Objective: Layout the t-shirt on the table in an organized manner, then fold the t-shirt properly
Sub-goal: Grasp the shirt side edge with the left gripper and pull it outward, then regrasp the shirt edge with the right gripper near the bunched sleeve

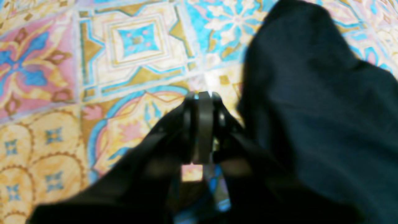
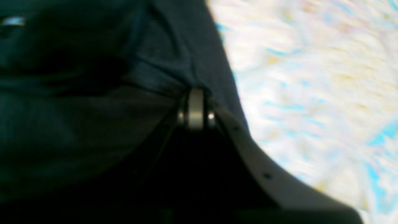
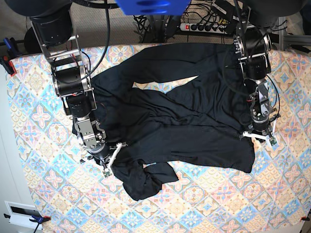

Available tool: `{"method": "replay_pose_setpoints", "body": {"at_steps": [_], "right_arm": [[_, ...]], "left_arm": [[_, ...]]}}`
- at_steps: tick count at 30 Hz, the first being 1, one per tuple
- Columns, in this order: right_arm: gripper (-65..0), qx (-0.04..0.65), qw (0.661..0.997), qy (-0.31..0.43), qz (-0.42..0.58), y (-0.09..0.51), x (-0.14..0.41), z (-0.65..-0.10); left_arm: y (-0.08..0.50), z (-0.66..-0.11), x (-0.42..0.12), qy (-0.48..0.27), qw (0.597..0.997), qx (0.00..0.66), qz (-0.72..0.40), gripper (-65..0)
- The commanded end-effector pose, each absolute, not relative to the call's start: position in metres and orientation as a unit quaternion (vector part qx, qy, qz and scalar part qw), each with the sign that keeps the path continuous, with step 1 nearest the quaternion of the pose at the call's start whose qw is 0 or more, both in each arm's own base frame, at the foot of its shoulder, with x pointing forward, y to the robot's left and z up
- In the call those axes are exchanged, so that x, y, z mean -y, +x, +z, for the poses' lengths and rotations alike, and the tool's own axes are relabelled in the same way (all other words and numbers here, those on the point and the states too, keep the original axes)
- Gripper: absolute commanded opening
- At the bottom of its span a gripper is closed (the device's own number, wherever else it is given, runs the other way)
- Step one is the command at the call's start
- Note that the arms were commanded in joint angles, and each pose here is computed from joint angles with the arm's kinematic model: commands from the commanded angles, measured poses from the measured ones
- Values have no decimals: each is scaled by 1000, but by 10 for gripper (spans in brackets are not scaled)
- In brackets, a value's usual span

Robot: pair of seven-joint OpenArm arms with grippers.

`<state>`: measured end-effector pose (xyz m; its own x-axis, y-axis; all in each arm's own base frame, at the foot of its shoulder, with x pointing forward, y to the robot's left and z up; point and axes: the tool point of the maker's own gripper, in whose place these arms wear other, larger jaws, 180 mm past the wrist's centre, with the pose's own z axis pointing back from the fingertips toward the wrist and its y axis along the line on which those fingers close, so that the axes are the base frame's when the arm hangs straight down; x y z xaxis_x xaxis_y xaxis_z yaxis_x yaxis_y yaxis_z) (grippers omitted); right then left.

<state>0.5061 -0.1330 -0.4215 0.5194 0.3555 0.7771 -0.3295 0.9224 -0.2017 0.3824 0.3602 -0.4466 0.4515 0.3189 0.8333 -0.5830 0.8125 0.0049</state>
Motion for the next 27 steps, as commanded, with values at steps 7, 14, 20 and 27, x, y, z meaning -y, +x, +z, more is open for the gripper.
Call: {"method": "replay_pose_setpoints", "body": {"at_steps": [7,14,20,27], "right_arm": [[-650,511,838,-38,186,537,140,-380],[-585,592,785,-105,149,582,161,-303],[-498,617,764,-134,132,593,169,-275],[-650,518,835,-75,172,559,147,-346]], "left_arm": [[331,-466,-365,167,861,393,276,-620],[319,-477,-353,160,867,383,275,-620],[315,-473,-334,147,864,399,268,-620],[311,-469,-328,144,864,407,261,-619]]}}
